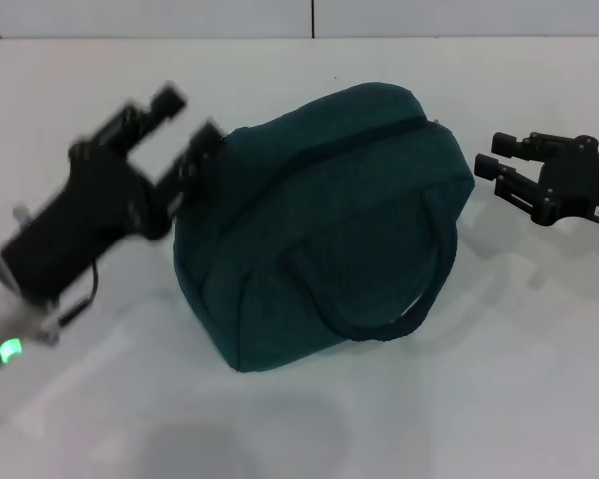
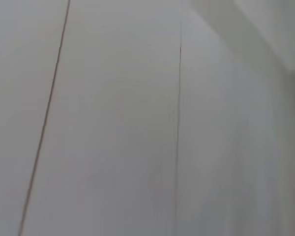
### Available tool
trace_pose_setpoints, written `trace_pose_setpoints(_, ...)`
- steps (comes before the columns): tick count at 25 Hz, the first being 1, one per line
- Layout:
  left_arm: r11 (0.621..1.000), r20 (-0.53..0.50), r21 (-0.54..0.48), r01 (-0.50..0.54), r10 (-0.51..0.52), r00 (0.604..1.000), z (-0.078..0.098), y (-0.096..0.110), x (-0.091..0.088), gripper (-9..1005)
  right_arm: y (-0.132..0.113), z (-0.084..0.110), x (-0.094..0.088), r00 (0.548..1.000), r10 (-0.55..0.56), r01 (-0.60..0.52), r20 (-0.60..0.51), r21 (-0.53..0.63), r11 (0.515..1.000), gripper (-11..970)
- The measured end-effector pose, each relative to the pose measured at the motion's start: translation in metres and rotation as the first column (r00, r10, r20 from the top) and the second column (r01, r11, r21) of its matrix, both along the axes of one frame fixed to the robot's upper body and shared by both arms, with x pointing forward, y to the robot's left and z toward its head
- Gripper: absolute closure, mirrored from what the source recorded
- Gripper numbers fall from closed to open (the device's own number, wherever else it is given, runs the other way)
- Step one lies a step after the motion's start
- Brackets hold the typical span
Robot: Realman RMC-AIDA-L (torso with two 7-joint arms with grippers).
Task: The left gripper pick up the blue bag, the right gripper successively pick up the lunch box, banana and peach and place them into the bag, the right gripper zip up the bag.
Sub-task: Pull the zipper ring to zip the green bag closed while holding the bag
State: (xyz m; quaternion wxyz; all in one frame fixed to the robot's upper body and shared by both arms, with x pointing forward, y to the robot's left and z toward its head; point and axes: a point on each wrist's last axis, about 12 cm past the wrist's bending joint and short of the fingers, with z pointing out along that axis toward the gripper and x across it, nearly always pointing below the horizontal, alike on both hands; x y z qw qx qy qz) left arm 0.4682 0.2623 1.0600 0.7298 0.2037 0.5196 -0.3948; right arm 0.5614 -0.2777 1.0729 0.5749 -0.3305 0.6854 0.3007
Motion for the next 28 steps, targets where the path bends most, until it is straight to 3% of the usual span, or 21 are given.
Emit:
trace_pose_setpoints(3, 0.994, -0.063, -0.029, 0.109, -0.111, 0.992, 0.019, 0.005, 0.030, 512, 0.002, -0.002, -0.001, 1.000, 0.001, -0.001, 0.005, -0.003, 1.000, 632)
trace_pose_setpoints(6, 0.970, -0.147, -0.001, 0.243, -0.240, 0.960, 0.049, 0.003, 0.073, 448, 0.005, -0.003, -0.002, 1.000, 0.006, -0.006, 0.013, -0.005, 1.000, 632)
trace_pose_setpoints(9, 0.925, -0.283, 0.094, 0.367, -0.329, 0.901, 0.075, -0.010, 0.109, 358, 0.011, -0.004, -0.002, 1.000, 0.017, -0.017, 0.022, -0.007, 1.000, 632)
trace_pose_setpoints(12, 0.878, -0.380, 0.188, 0.440, -0.348, 0.857, 0.088, -0.033, 0.131, 218, 0.016, -0.005, -0.002, 0.999, 0.037, -0.037, 0.023, -0.017, 0.999, 632)
trace_pose_setpoints(13, 0.868, -0.404, 0.210, 0.450, -0.342, 0.848, 0.088, -0.040, 0.135, 171, 0.017, -0.005, -0.003, 0.999, 0.043, -0.042, 0.023, -0.020, 0.999, 633)
trace_pose_setpoints(19, 0.819, -0.514, 0.325, 0.472, -0.266, 0.816, 0.082, -0.076, 0.155, 147, 0.021, -0.008, -0.005, 0.999, 0.047, -0.047, 0.017, -0.015, 0.999, 633)
trace_pose_setpoints(23, 0.794, -0.556, 0.356, 0.492, -0.243, 0.795, 0.079, -0.086, 0.160, 175, 0.023, -0.010, -0.006, 0.999, 0.047, -0.047, 0.022, -0.021, 0.999, 633)
trace_pose_setpoints(28, 0.798, -0.555, 0.356, 0.486, -0.238, 0.797, 0.078, -0.087, 0.160, 223, 0.022, -0.011, -0.007, 0.999, 0.042, -0.041, 0.027, -0.021, 0.999, 633)
